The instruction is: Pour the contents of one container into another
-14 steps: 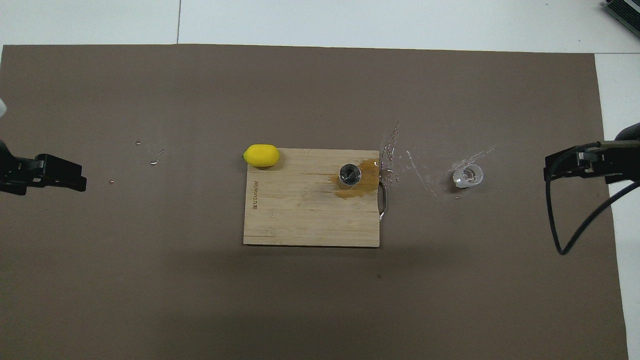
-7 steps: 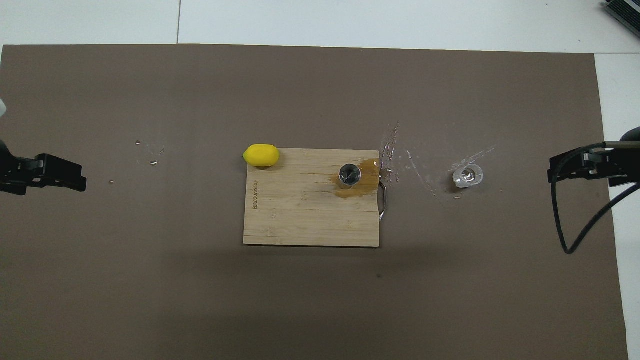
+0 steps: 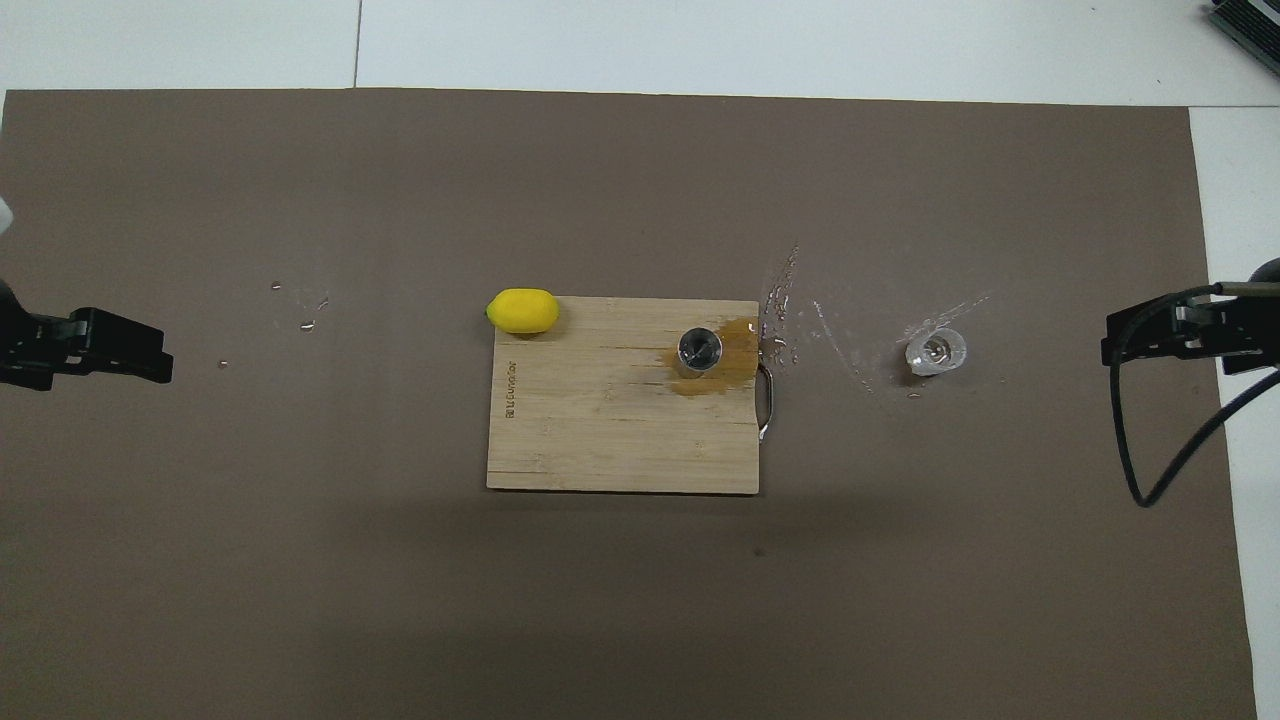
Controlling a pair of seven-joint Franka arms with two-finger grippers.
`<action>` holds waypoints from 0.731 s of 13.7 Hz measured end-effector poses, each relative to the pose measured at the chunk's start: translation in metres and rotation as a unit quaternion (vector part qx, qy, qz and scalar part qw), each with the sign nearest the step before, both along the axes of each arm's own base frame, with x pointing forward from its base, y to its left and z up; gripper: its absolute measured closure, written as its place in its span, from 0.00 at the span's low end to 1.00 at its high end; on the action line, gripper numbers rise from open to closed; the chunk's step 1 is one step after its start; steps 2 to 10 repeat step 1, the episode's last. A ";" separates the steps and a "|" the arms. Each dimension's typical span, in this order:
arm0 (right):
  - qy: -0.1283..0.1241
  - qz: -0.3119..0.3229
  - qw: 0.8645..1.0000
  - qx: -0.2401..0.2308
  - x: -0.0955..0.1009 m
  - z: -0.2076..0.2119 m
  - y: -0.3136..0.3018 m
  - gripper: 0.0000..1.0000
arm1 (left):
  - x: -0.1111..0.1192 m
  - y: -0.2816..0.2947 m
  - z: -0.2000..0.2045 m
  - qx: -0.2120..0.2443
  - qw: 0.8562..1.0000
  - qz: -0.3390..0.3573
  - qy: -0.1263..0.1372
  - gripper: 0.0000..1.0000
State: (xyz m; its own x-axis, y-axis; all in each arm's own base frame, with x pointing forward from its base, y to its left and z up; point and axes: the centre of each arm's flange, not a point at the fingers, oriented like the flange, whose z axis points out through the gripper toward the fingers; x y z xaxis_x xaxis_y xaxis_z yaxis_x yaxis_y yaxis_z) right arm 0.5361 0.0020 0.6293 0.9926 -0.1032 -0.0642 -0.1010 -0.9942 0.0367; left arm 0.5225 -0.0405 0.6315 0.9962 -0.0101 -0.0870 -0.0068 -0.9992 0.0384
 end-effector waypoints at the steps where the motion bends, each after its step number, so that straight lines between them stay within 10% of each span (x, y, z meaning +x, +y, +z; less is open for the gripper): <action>1: 0.000 0.000 1.000 0.000 0.000 0.000 0.000 0.00 | 0.000 0.000 0.000 0.000 1.000 0.000 0.000 0.00; 10: 0.000 0.000 1.000 0.000 0.000 0.000 0.000 0.00 | 0.000 0.000 0.000 0.000 1.000 0.000 0.000 0.00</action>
